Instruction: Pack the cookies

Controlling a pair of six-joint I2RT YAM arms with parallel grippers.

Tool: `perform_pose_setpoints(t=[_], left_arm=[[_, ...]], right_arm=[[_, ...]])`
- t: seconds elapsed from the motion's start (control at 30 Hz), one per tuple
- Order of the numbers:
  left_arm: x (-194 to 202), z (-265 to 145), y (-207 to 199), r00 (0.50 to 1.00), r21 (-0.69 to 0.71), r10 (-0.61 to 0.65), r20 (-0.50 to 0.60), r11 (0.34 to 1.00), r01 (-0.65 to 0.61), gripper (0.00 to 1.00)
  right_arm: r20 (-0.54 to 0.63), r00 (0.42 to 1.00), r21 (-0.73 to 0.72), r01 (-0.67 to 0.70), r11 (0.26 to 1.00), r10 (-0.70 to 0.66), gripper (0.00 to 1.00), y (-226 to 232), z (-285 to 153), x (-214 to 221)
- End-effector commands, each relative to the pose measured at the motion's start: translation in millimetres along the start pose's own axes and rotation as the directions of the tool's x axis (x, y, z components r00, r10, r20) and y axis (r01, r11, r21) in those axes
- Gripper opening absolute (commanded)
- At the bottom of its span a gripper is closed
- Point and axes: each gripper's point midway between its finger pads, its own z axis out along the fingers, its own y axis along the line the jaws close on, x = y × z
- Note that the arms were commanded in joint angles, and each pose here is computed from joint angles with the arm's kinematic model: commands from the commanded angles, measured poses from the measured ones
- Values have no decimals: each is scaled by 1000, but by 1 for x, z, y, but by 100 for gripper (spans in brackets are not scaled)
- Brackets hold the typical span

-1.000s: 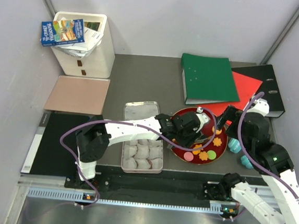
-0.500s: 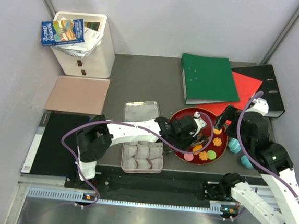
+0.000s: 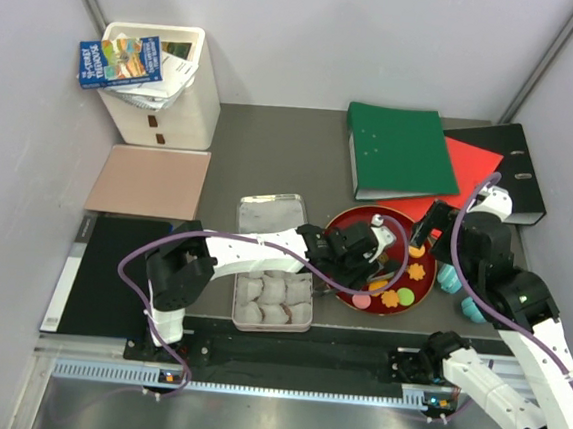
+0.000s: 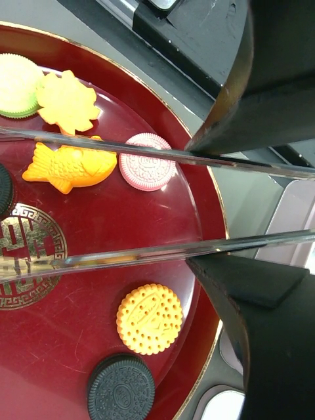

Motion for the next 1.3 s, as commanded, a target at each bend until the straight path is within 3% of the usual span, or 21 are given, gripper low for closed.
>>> perform_pose_setpoints(t=[0.0,0.17,0.3,0.57,0.93,1.1,1.27], left_arm=[[-10,1,-7,999,24,8,34,1000,-9,60],[4,2,-3,999,-3,30,-12,1000,-30,48],[5,-5,2,1000,-28,28,0,999,-28,45],[-43,-57,16,980,-122,6,197,992,18,39],[-75,-134,32,944,-209,-6,331,975,79,34],[-35,-168,54,958,-292,-87,272,942,168,33],[3,-217,78,920,-340,-206,335,884,322,31]], right_arm=[[53,998,-19,-24,1000,25,95,5,-4,-18],[62,998,-17,-24,1000,25,95,5,-4,-20],[63,998,-21,-25,999,27,95,7,-2,-21],[84,996,-35,-34,999,37,95,11,-3,-28],[76,995,-73,-51,996,57,95,24,4,-30],[64,996,-70,-56,996,61,95,24,9,-24],[33,997,-76,-61,995,64,95,28,20,-13]])
